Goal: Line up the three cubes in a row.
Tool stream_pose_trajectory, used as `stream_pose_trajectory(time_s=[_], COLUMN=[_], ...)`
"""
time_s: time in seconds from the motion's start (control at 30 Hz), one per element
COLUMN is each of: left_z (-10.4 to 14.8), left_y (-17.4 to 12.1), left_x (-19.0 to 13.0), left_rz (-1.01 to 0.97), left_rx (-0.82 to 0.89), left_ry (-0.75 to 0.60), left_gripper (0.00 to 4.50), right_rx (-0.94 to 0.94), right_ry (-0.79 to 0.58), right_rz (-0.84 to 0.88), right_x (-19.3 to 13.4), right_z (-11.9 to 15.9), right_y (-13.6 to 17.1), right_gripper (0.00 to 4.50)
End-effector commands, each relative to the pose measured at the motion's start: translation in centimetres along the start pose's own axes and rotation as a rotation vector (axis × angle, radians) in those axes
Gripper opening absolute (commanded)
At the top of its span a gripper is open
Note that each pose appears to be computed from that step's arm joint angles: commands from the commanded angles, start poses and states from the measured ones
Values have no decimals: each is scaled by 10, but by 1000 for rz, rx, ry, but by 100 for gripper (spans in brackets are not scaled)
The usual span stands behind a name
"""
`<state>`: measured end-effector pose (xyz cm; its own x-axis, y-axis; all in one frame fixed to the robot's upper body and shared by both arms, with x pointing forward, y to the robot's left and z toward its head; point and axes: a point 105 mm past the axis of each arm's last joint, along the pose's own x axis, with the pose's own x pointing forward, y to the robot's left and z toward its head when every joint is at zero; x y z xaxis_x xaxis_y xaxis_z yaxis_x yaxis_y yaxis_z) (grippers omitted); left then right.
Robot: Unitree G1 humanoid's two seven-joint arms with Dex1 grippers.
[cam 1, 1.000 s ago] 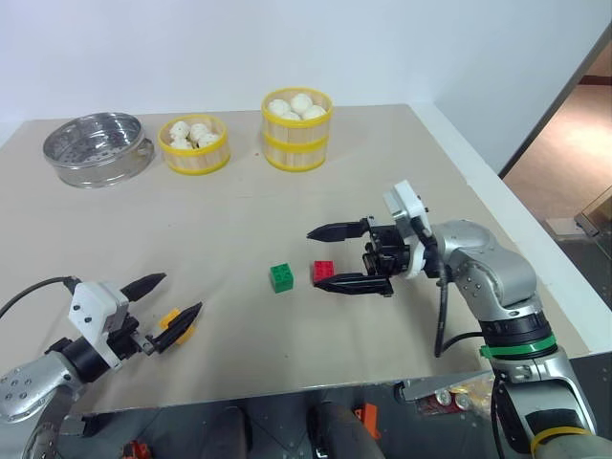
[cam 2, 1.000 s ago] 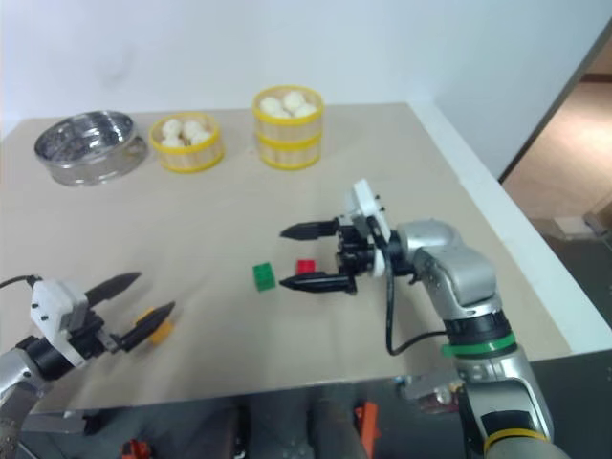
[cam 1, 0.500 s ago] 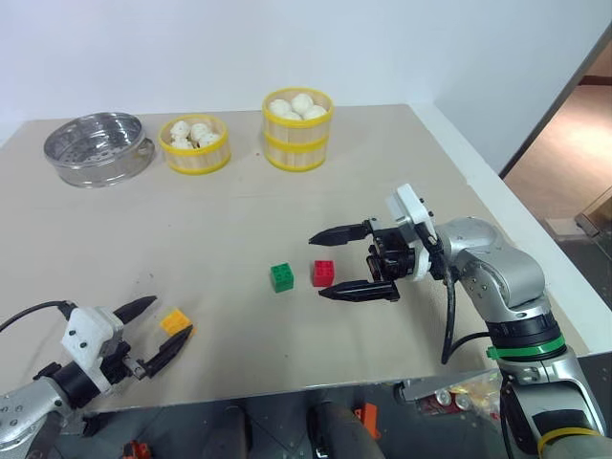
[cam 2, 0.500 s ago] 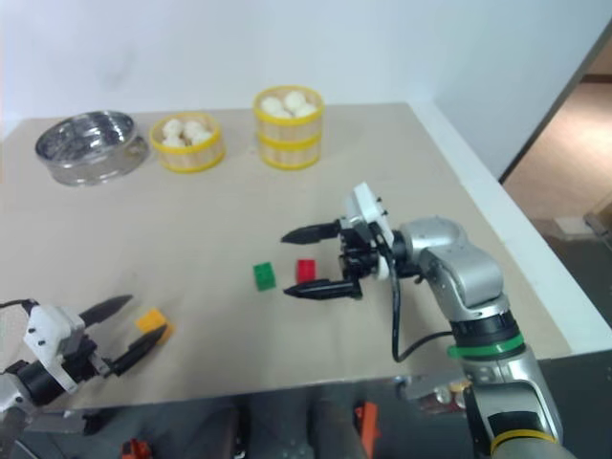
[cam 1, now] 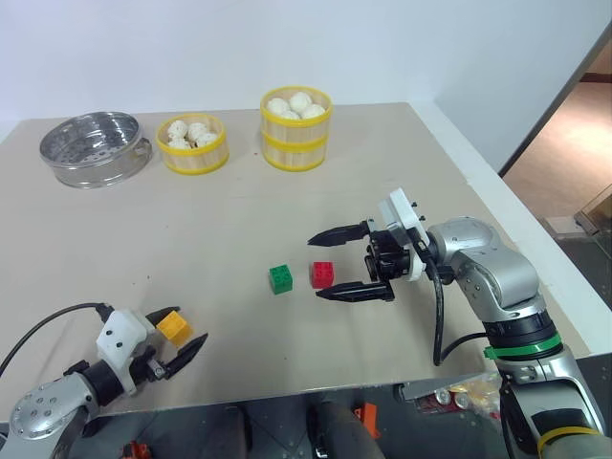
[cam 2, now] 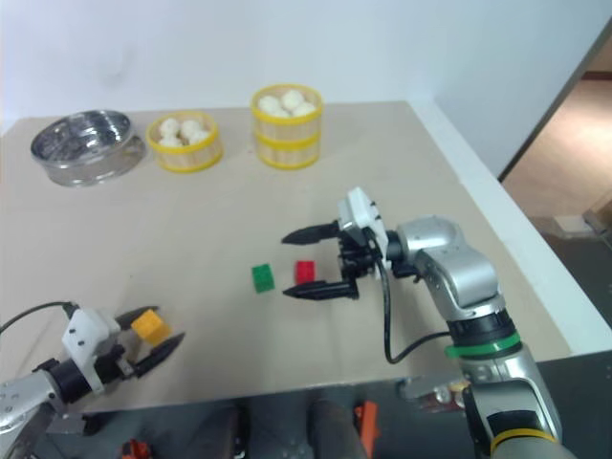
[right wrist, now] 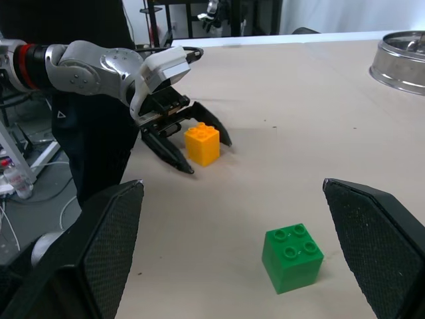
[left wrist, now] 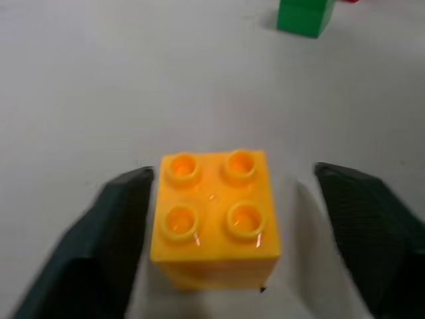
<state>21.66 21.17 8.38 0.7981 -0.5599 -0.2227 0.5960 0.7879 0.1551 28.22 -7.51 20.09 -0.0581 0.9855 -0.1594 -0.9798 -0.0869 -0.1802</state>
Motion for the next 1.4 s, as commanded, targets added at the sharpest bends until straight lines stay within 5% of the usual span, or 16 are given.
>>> stream_pose_trajectory(time_s=[0.03, 0.13, 0.6, 0.9, 1.4], left_z=[3, 4, 70, 66, 60], left_y=[2, 2, 21, 19, 15], left_x=[1, 3, 64, 97, 92], left_rz=[-5, -6, -370, -583, -634], left_rx=[33, 38, 242, 255, 273], left_ry=[0, -1, -93, -38, -26], left_gripper=[228, 137, 138, 138, 138], right_rx=[-38, -42, -80, -104, -66], right_ry=[-8, -7, 2, 29, 22], right_rz=[3, 0, -9, -48, -123], right_x=[-1, -1, 5, 2, -7], right_z=[6, 5, 4, 2, 2], right_y=[1, 0, -7, -8, -11], right_gripper=[450, 450, 450, 450, 450])
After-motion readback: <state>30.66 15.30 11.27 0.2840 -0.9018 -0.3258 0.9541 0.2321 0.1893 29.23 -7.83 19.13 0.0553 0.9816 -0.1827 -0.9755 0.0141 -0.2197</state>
